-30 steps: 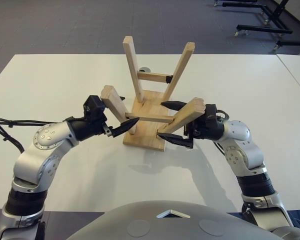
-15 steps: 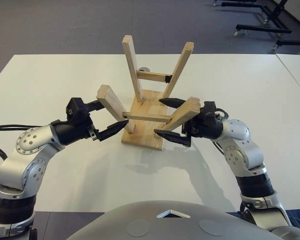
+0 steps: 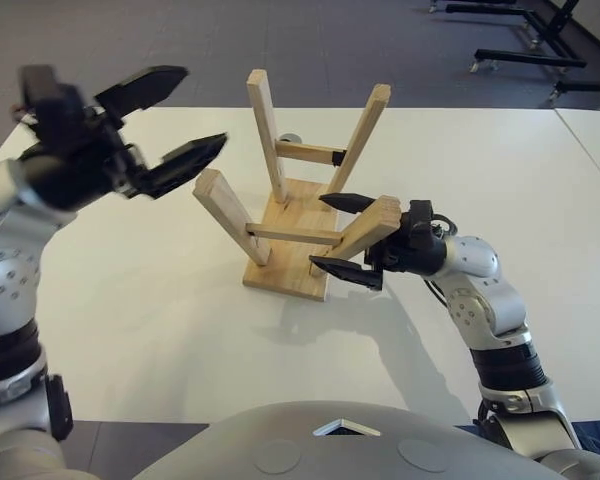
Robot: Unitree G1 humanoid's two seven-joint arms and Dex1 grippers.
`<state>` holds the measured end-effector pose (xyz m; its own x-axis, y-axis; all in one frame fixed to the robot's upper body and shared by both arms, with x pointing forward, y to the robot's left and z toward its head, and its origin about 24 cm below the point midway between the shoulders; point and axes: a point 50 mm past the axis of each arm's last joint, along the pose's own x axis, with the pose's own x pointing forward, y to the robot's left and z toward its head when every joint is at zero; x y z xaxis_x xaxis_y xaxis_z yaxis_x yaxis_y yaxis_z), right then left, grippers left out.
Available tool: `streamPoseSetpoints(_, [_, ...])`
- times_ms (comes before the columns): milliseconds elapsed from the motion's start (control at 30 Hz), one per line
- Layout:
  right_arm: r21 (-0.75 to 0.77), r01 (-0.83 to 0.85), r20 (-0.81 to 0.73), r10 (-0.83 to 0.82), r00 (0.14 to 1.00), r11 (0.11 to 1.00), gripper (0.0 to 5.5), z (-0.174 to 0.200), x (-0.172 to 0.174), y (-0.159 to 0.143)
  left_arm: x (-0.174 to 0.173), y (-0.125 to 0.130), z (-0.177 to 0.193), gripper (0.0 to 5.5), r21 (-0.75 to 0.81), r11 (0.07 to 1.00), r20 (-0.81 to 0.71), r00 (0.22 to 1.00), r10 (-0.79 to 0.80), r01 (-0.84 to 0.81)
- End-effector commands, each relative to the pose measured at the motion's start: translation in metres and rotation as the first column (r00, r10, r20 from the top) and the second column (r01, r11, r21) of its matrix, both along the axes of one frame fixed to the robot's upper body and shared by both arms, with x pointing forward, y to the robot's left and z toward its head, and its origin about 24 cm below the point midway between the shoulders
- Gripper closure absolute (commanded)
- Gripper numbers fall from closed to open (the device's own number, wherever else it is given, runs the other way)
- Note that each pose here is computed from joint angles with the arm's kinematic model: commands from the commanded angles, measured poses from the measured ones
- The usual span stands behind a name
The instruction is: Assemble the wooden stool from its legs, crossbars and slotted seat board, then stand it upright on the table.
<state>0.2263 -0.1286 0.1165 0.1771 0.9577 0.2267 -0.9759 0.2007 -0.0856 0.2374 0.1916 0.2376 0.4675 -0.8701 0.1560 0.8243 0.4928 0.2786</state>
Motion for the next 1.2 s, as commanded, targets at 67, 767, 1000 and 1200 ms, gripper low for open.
streamPoseSetpoints(67, [-0.002, 0.005, 0.013, -0.005, 1.000, 1.000, 0.94, -0.001, 0.001, 0.001, 0.019, -0.042, -0.006, 1.18, 0.292, 0.953, 0.018, 0.996, -0.090, 0.081])
streamPoseSetpoints(767, [0.029, 0.044, -0.006, -0.044, 0.999, 0.999, 0.94, -0.006, -0.006, 0.010, -0.003, -0.092, 0.003, 1.18, 0.612, 0.790, 0.261, 0.952, -0.162, -0.033])
streamPoseSetpoints(1000, [0.032, 0.039, -0.021, -0.039, 0.999, 0.999, 0.94, -0.006, -0.007, 0.011, -0.004, -0.095, -0.015, 1.18, 0.618, 0.786, 0.176, 0.976, -0.129, -0.008])
streamPoseSetpoints(1200, [0.029, 0.038, -0.016, -0.037, 0.999, 0.999, 0.94, -0.006, -0.005, 0.011, -0.003, -0.093, -0.033, 1.18, 0.647, 0.762, 0.114, 0.985, -0.128, 0.024])
